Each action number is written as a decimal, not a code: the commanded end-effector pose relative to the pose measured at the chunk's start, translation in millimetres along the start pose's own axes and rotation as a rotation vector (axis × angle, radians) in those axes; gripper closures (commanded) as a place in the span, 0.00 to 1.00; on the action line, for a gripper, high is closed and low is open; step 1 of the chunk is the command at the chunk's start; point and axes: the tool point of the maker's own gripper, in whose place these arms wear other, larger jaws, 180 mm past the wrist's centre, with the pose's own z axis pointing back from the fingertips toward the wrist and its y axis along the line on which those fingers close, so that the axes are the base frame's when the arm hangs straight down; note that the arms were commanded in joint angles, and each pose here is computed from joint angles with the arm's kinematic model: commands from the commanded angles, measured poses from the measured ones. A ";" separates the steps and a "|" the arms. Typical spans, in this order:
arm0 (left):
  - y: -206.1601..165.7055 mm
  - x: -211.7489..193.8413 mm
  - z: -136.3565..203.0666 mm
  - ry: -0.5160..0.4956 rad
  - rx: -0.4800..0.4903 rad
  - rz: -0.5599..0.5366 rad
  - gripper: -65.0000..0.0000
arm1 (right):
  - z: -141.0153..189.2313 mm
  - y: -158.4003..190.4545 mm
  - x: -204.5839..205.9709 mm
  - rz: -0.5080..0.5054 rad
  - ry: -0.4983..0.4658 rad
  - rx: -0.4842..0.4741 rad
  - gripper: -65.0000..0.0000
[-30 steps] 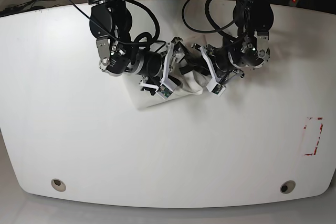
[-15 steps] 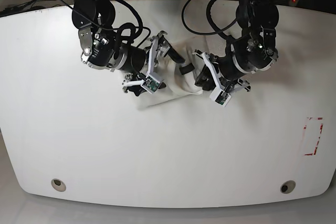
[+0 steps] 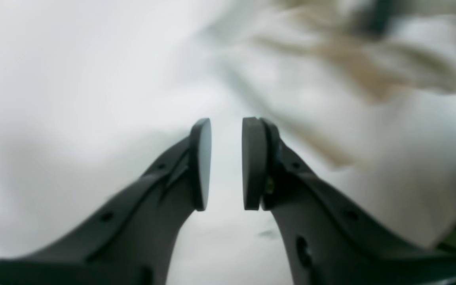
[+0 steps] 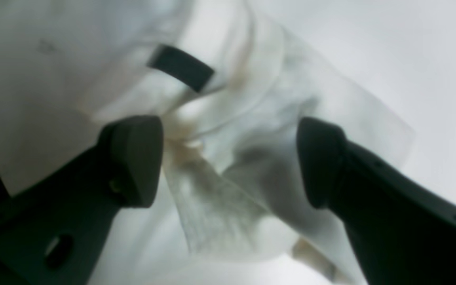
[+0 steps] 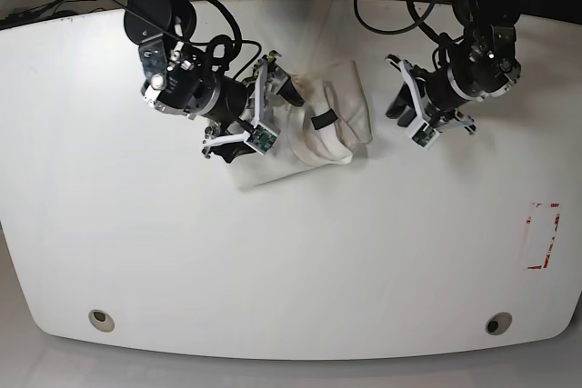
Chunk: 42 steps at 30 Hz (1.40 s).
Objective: Fold the T-shirt properly
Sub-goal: 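Release the folded bundle and regrasp its edges with both grippers, then press and tuck the bundle's folded edges with both grippers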
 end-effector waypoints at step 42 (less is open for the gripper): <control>-57.5 11.6 -59.3 -0.079 -0.190 -0.036 0.83 | -18.6 66.3 28.1 0.086 -0.085 0.146 0.89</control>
